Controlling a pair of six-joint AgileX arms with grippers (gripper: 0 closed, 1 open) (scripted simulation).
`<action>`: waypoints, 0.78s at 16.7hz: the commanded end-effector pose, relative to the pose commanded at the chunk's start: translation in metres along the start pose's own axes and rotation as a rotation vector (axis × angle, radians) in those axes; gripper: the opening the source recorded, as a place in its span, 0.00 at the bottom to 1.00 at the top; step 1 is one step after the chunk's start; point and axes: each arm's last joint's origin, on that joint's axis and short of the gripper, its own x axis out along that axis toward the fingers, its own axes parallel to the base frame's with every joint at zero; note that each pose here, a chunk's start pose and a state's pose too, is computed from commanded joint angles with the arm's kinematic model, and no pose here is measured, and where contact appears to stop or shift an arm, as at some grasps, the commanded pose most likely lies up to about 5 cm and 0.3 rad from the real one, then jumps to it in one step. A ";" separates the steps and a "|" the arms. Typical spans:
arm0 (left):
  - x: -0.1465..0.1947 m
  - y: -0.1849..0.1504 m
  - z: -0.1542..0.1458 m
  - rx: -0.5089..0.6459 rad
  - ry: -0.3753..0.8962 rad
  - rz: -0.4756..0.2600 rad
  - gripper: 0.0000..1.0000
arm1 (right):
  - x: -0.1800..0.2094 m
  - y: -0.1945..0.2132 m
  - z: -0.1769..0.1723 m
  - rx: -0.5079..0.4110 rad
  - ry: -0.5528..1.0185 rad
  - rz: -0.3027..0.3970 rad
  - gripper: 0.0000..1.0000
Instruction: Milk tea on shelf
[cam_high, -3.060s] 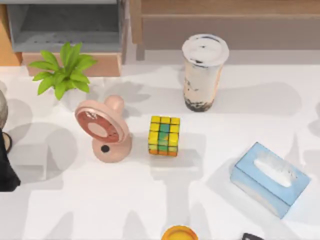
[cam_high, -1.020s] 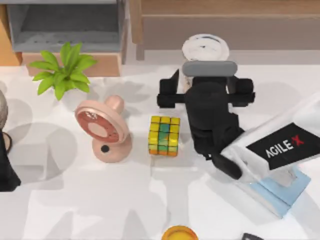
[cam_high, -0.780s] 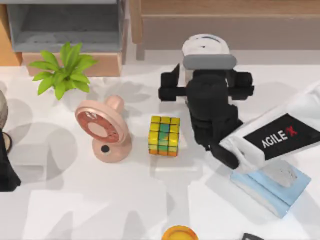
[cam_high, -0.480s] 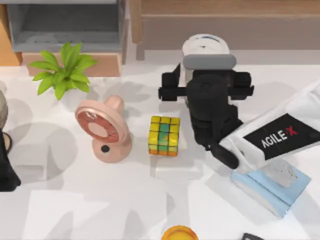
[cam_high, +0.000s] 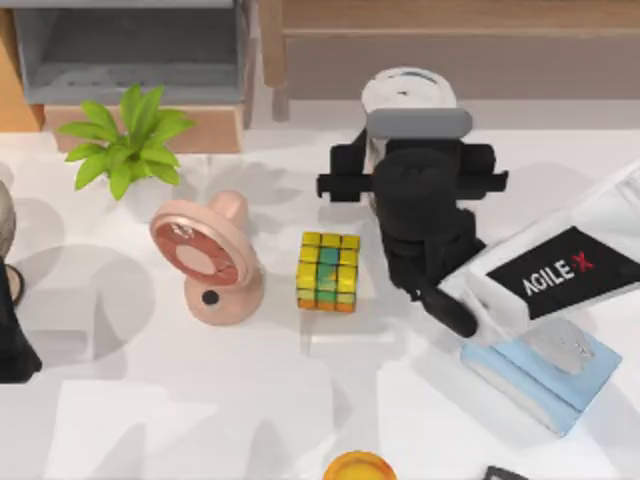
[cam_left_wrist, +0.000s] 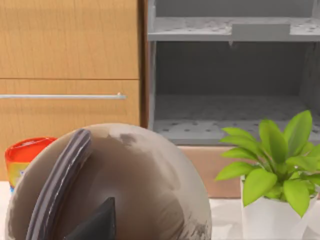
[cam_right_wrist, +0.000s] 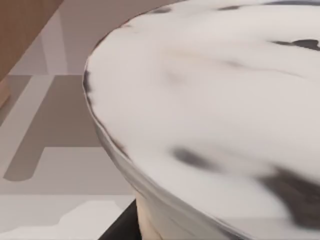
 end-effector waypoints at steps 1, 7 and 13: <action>0.000 0.000 0.000 0.000 0.000 0.000 1.00 | 0.000 0.000 0.000 0.000 0.000 0.000 0.17; 0.000 0.000 0.000 0.000 0.000 0.000 1.00 | 0.000 0.000 0.000 0.000 0.000 0.000 0.00; 0.000 0.000 0.000 0.000 0.000 0.000 1.00 | -0.001 0.001 0.001 0.002 -0.001 0.002 0.00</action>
